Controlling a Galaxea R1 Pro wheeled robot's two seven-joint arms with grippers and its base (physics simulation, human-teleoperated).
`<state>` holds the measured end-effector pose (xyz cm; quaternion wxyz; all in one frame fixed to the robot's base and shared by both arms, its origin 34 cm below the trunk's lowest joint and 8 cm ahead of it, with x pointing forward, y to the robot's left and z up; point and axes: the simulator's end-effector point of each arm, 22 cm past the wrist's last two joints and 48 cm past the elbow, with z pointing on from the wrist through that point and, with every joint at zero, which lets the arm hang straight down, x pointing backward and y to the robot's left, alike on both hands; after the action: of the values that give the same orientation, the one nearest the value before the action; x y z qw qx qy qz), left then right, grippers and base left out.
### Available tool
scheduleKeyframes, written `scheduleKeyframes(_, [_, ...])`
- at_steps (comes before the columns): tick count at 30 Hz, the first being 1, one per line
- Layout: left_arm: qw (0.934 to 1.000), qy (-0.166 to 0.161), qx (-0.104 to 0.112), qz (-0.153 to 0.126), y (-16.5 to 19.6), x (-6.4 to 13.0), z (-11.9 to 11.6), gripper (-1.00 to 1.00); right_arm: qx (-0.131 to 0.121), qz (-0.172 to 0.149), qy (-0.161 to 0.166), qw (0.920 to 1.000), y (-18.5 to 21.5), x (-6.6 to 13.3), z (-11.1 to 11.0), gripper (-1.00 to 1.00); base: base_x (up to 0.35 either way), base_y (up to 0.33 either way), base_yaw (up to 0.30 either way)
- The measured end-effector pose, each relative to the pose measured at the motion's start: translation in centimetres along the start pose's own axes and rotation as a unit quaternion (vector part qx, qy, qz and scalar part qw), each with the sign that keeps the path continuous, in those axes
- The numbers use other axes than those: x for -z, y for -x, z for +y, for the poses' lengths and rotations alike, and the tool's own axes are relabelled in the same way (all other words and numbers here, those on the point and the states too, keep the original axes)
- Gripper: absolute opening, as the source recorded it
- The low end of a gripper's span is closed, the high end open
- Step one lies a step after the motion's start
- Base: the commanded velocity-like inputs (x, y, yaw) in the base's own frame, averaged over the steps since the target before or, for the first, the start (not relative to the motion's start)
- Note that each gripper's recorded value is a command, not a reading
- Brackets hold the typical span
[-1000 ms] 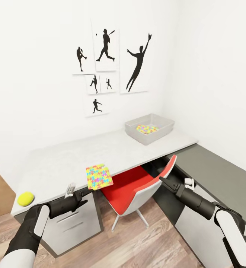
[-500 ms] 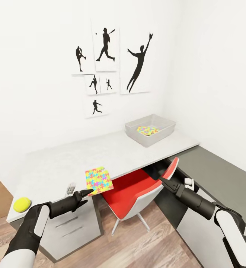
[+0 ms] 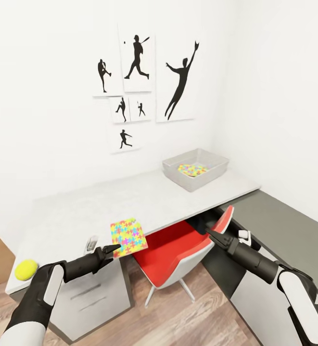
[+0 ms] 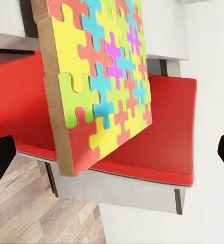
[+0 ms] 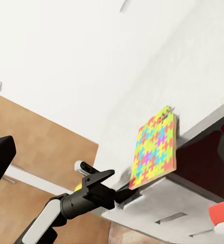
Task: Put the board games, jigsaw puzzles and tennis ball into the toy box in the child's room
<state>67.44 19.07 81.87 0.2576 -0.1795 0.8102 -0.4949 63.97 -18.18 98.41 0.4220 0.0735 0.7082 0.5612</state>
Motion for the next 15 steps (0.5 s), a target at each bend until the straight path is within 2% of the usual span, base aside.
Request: scheduleKeyframes(15, [1.0000,0.001,0.000,0.000,0.06,0.06,0.07,1.00,0.000,-0.001,0.000,1.0000,0.03,-0.01,-0.02,1.00,0.023,0.008,0.000])
